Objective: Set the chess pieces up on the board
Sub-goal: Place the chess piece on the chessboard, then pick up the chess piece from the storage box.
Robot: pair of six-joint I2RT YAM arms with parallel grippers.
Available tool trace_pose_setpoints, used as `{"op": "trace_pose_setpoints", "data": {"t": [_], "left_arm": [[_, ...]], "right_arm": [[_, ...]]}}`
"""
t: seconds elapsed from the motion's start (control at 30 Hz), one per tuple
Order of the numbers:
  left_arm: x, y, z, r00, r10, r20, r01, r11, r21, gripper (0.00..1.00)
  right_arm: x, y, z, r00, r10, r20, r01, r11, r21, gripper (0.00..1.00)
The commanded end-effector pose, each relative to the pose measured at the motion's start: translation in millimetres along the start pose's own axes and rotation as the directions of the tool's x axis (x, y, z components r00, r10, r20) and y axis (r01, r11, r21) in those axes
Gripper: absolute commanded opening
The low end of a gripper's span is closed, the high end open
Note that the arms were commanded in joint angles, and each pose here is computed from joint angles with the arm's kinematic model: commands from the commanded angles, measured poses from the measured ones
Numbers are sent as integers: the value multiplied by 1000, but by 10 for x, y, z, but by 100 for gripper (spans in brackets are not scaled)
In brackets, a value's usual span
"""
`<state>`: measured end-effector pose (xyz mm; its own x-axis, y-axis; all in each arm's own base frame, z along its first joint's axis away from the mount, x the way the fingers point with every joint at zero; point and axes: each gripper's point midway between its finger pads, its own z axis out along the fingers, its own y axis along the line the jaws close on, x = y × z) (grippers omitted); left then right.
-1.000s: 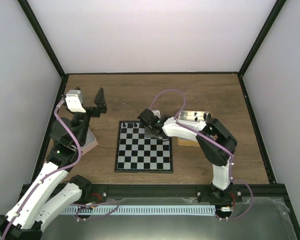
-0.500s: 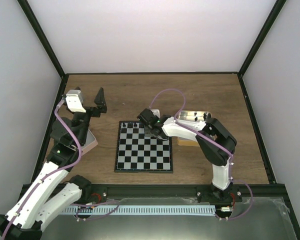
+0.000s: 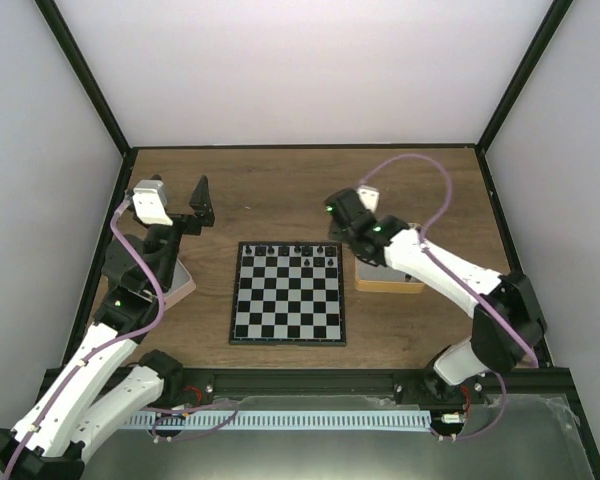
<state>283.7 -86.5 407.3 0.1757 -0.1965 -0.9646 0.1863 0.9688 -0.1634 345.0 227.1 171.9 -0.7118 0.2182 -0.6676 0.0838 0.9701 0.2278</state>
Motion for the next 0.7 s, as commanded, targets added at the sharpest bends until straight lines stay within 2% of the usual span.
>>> {"op": "trace_pose_setpoints", "data": {"t": [0.0, 0.13, 0.27, 0.4, 0.67], "left_arm": [[-44, 29, -18, 1000, 12, 19, -12, 1000, -10, 100], [-71, 24, -36, 1000, 12, 27, -12, 1000, -5, 100], [-53, 9, -32, 1000, 19, 22, -19, 1000, 3, 100], [-31, 10, -18, 1000, 23, 16, -23, 1000, 1, 100], [19, 13, 7, 1000, 31, 2, -31, 1000, -3, 100]], "right_arm": [[-97, -854, 53, 993, 109, 50, -117, 970, 212, 33], [-125, -1357, 175, 986, 158, 51, -166, 947, 276, 36], [-84, -1547, 355, 989, 148, 3, -144, 958, 248, 41], [-96, -1674, 546, 997, 78, 28, -82, 974, 211, 36], [-218, -1753, 879, 998, 58, 33, -63, 985, 160, 30]]}}
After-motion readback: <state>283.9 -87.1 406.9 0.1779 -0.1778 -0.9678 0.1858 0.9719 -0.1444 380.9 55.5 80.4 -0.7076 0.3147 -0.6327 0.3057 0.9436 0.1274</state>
